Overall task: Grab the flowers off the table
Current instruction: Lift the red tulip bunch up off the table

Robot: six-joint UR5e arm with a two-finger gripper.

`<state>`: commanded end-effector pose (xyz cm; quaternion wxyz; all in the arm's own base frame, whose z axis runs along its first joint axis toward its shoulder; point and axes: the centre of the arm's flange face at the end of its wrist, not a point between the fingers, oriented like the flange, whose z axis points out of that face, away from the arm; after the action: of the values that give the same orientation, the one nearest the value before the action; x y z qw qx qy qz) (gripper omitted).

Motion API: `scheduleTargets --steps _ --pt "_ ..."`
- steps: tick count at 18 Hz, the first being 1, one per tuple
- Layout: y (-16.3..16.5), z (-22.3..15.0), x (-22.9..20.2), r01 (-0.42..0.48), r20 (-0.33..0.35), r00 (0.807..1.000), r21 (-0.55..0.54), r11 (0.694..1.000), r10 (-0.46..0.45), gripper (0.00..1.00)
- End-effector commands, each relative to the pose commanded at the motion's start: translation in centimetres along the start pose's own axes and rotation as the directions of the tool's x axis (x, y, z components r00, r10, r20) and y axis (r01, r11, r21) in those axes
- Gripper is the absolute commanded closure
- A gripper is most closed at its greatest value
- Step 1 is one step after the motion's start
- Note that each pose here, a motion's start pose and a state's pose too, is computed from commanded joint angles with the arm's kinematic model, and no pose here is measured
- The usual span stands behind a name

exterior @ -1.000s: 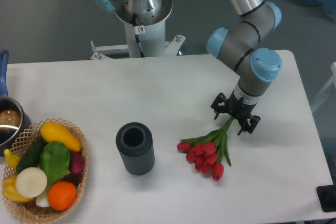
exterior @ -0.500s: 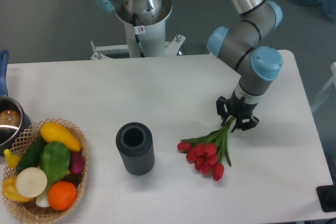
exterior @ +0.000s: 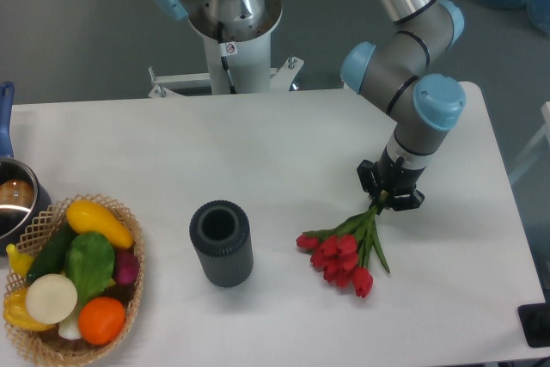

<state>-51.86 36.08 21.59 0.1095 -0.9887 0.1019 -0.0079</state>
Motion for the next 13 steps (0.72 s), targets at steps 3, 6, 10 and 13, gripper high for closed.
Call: scheduleTargets --steps 3,6,10,13 --pt "-0.6 -2.8 -0.7 0.020 0.037 0.999 0.076 0.997 -0.022 0.94" --pt "-1.2 -5.3 -1.5 0.039 0.072 0.996 0.136 0.990 -0.050 0.94" --pt "-1.7 -8.3 -2.4 0.061 0.108 0.991 0.203 0.977 -0.084 0.94" --pt "-2.2 -11.1 -3.6 0.095 0.119 0.983 0.312 0.945 -0.138 0.94"
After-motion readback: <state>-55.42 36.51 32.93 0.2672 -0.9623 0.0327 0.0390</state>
